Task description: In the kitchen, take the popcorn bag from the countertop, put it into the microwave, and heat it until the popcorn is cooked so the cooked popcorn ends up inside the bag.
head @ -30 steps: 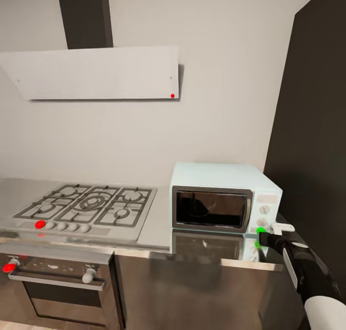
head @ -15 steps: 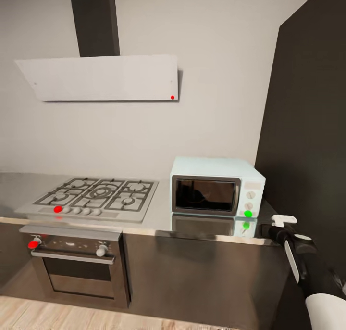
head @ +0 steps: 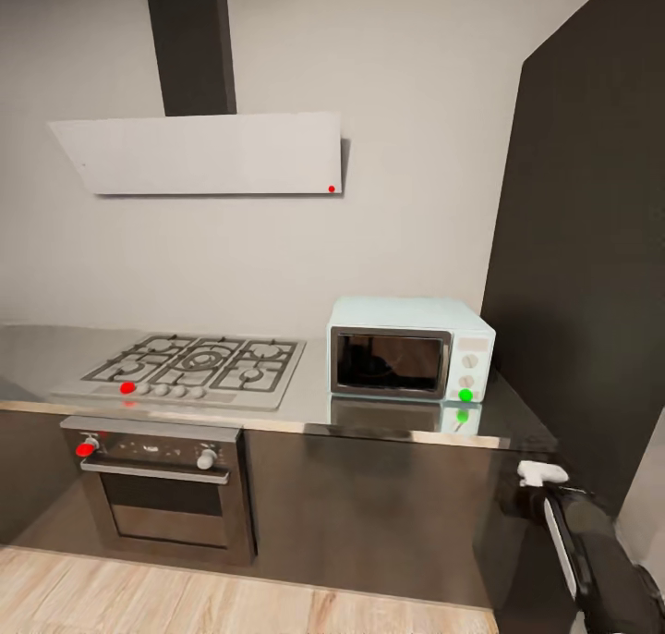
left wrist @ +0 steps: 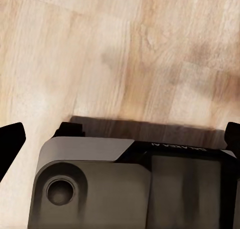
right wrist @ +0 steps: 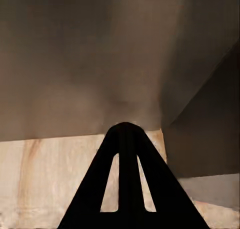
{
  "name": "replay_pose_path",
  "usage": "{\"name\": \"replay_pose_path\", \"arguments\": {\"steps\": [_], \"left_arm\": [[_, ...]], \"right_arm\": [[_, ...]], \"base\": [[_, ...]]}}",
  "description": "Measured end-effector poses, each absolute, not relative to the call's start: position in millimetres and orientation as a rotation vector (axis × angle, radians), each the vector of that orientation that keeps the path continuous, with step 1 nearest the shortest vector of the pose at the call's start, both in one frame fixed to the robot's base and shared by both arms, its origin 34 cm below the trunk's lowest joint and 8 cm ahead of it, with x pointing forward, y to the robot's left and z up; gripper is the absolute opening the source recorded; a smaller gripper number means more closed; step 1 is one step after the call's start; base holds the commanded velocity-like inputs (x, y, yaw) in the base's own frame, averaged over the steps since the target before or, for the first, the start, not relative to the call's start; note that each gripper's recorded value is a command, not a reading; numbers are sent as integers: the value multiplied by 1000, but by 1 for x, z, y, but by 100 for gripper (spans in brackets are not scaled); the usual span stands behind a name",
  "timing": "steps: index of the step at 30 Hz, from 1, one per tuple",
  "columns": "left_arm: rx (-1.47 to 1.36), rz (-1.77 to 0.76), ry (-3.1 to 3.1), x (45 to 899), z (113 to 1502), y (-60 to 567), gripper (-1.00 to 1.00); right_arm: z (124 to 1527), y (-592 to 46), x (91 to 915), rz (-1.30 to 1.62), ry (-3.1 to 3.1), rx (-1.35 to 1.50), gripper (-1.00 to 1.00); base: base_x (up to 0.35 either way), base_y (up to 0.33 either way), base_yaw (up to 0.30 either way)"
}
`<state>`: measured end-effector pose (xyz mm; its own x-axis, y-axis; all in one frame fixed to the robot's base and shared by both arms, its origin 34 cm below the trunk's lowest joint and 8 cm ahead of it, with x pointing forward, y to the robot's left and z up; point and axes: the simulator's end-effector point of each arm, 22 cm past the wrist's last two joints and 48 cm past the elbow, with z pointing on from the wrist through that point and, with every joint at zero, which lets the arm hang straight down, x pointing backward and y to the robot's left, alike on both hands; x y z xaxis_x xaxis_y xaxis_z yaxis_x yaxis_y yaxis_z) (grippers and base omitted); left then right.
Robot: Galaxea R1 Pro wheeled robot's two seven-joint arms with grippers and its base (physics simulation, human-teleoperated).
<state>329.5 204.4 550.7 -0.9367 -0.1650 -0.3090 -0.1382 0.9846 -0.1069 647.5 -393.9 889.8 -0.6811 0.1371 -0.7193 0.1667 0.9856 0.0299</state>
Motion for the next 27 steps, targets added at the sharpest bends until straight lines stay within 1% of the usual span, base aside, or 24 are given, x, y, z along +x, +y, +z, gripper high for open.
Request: {"name": "replay_pose_path", "arguments": {"steps": [7,10,13,17,21,27], "left_arm": [[-224,-122,2808,329,551,203,100],[-224,-122,2808,329,551,203,100],[-225,-120,2808,329,551,204,100],[-226,-120,2808,329,551,204,100],[-227,-119,2808,329,551,205,100],[-225,-120,2808,329,551,205,100]], "right_arm": [[708,-356,567,-8,2616,94,-100],[633,-328,493,73,2755,64,-100],[590,-305,427,111,2841,53,-100],[578,-298,405,100,2793,35,-100],[553,-301,330,79,2842,35,-100],[542,-299,291,64,2890,51,-100]], "base": [[0,0,0],[0,0,0],[0,0,0],[0,0,0],[0,0,0],[0,0,0]]}}
